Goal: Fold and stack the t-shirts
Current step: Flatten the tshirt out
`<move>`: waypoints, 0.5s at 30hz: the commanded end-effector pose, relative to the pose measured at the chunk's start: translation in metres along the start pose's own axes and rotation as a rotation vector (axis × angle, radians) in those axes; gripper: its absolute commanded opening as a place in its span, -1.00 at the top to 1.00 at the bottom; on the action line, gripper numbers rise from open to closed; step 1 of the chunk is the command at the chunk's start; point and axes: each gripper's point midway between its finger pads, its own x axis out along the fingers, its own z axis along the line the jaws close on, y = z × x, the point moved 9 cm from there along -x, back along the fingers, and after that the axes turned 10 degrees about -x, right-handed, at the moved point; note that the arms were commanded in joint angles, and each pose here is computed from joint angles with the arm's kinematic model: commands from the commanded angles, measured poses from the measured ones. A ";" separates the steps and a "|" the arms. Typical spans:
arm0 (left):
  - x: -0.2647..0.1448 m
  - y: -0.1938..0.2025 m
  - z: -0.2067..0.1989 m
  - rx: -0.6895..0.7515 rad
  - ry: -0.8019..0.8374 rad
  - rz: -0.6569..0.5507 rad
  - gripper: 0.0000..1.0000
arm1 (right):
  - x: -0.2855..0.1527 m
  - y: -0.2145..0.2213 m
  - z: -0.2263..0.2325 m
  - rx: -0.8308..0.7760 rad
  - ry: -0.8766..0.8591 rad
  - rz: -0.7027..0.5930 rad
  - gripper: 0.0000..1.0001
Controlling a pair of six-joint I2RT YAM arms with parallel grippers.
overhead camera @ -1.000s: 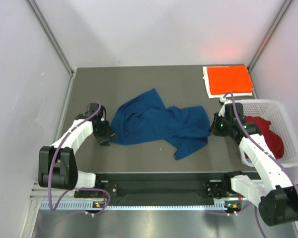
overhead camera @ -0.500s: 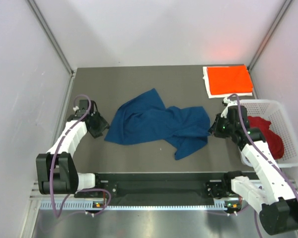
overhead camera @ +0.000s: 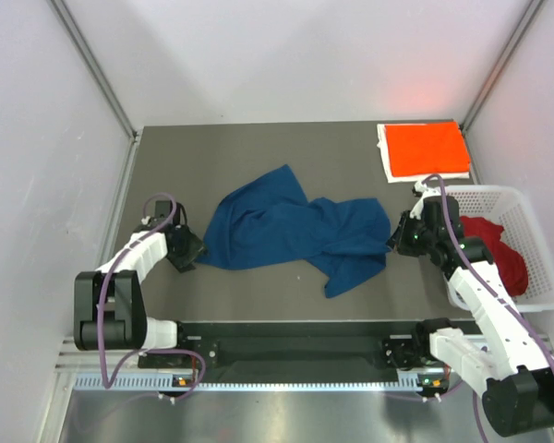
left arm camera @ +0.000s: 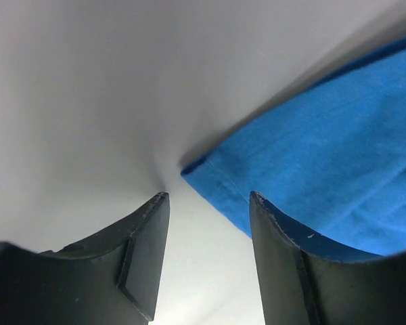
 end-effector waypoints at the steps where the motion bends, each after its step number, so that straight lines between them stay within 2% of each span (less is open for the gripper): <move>1: 0.014 -0.005 -0.003 -0.036 0.014 -0.027 -0.09 | -0.009 -0.019 0.006 -0.027 -0.028 -0.090 1.00; 3: 0.019 -0.005 -0.003 -0.035 0.005 -0.016 -0.03 | -0.009 -0.019 0.006 -0.030 -0.022 -0.094 1.00; 6: 0.025 -0.007 -0.006 -0.039 0.013 -0.013 0.75 | -0.005 -0.019 0.005 -0.032 -0.013 -0.103 1.00; 8: 0.022 -0.012 -0.012 -0.032 0.023 -0.023 1.00 | -0.003 -0.026 0.005 -0.044 -0.016 -0.136 1.00; 9: 0.017 -0.016 -0.018 -0.021 0.031 -0.031 1.00 | -0.001 -0.033 0.004 -0.058 0.007 -0.153 1.00; 12: -0.022 -0.048 -0.048 -0.006 0.058 -0.139 1.00 | -0.019 -0.086 0.005 -0.127 0.082 -0.324 1.00; 13: -0.057 -0.071 -0.074 0.002 0.136 -0.243 1.00 | -0.043 -0.119 0.012 -0.160 0.087 -0.436 1.00; 15: -0.099 -0.088 -0.090 0.004 0.165 -0.330 1.00 | -0.061 -0.156 0.016 -0.226 0.134 -0.529 1.00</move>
